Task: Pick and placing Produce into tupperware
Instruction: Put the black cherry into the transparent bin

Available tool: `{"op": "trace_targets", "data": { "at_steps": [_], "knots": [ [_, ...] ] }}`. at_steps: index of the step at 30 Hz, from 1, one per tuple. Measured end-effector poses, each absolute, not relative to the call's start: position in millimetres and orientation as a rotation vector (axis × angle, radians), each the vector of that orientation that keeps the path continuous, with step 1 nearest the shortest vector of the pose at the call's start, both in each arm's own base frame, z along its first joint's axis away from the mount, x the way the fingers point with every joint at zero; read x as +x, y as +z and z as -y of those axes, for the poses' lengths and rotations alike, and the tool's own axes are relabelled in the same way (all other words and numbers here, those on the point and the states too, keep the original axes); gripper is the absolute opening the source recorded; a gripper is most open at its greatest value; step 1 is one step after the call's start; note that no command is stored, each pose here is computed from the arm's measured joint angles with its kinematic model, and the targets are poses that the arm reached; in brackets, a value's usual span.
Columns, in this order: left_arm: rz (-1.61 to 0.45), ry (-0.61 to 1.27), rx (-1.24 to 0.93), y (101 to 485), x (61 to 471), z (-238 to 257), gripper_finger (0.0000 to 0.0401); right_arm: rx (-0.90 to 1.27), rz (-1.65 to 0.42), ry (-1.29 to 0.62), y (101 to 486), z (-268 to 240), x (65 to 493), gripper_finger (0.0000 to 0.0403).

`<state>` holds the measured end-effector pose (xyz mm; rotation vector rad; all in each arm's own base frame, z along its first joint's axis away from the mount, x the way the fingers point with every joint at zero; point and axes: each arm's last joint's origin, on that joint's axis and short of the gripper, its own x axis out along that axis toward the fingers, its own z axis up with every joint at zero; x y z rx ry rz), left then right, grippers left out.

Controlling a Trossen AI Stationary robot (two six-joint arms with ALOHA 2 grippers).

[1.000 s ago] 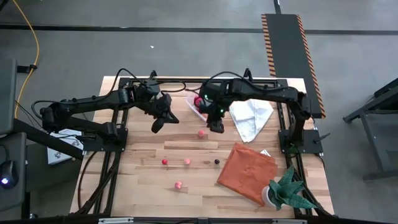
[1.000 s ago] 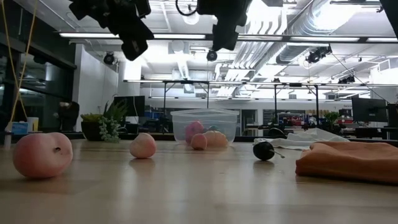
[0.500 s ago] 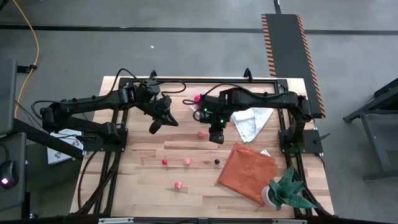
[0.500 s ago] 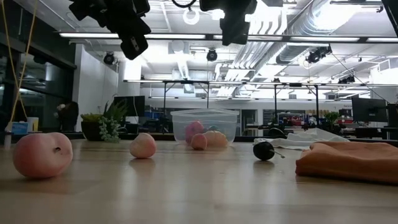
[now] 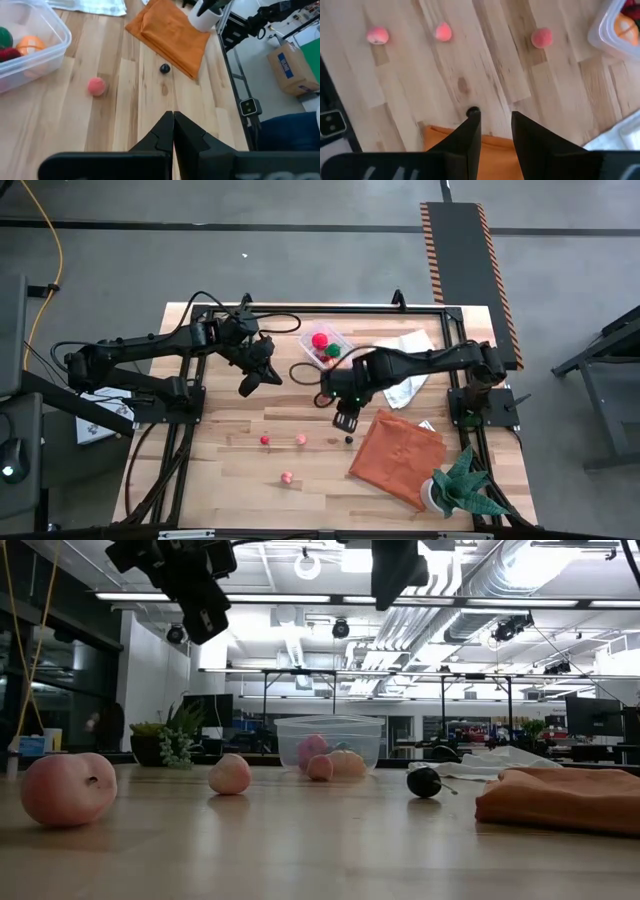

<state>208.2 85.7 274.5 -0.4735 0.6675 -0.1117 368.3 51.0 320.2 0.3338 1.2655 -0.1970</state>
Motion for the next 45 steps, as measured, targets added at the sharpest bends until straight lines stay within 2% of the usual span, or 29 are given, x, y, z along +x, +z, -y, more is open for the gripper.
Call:
{"op": "trace_targets", "data": {
  "at_steps": [9, 20, 24, 29, 32, 45],
  "knots": [
    [-0.732, -0.088, -0.558, 270, 204, -84, 0.0001, 0.465, -1.237, -0.302, 310, -71, 368, 0.0097],
    [-0.862, -0.035, -0.537, 261, 195, -81, 0.0001, 0.563, -1.309, -0.236, 233, -89, 366, 0.0099],
    [-0.894, -0.003, -0.515, 259, 193, -81, 0.0001, 0.598, -1.293, -0.246, 218, -89, 365, 0.0128],
    [-0.897, 0.003, -0.513, 259, 193, -81, 0.0001, 0.685, -1.329, -0.363, 208, -79, 360, 0.0178],
    [-0.897, 0.003, -0.513, 259, 193, -81, 0.0001, 0.713, -1.319, -0.397, 206, -75, 360, 0.0194],
    [-0.905, 0.007, -0.517, 259, 192, -81, 0.0001, 0.666, -1.366, -0.388, 187, -76, 366, 0.0177]
  ]
}}
